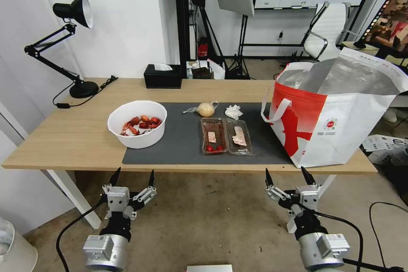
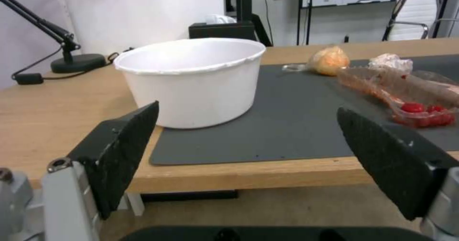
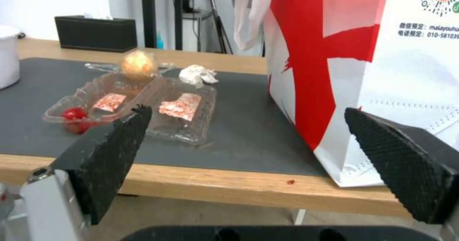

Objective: Pick up the trash from the table and place it into the takeout bag.

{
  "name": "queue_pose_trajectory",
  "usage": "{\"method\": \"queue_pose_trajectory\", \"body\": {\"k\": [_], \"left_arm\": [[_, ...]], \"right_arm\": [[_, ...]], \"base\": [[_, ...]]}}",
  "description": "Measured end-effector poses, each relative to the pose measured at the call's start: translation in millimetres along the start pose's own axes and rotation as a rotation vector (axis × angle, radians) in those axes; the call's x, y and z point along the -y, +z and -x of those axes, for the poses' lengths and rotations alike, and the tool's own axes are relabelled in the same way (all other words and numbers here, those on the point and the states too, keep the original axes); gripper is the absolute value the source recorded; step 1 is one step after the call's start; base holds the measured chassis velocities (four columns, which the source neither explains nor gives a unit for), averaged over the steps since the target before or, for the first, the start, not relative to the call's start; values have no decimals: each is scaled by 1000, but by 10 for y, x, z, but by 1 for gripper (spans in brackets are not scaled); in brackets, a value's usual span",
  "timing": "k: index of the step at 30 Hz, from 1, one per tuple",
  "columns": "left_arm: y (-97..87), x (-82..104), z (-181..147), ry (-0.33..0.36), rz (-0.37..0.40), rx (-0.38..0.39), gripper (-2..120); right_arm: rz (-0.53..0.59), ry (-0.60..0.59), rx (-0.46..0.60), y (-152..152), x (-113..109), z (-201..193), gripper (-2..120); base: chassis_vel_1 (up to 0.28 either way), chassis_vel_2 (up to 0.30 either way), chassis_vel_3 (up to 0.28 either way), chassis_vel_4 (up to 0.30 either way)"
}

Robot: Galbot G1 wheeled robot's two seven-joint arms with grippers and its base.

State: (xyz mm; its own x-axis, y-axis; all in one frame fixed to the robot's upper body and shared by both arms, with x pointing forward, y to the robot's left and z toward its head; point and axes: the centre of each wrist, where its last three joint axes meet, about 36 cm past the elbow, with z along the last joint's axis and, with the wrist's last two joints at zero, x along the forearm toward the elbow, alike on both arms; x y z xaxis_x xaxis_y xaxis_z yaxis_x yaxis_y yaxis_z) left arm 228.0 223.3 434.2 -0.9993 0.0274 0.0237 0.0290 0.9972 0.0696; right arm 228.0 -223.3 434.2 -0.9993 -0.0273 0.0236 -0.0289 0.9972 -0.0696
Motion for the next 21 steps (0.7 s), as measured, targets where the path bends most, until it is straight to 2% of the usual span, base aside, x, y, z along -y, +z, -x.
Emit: {"method": "queue_pose_trajectory", "body": {"k": [16, 19, 21], "left_arm": [[-5, -1, 11, -1, -3, 1, 100], [-69, -7, 120, -9, -31, 10, 100], [-177, -13, 262, -15, -66, 19, 100]], "right_arm": [[1, -2, -1, -2, 6, 5, 100], [7, -18, -19, -29, 79, 46, 100], [15, -42, -39, -94, 187, 114, 100]], "base": [[0, 0, 0, 0], [0, 0, 0, 0], [0, 0, 0, 0]]}}
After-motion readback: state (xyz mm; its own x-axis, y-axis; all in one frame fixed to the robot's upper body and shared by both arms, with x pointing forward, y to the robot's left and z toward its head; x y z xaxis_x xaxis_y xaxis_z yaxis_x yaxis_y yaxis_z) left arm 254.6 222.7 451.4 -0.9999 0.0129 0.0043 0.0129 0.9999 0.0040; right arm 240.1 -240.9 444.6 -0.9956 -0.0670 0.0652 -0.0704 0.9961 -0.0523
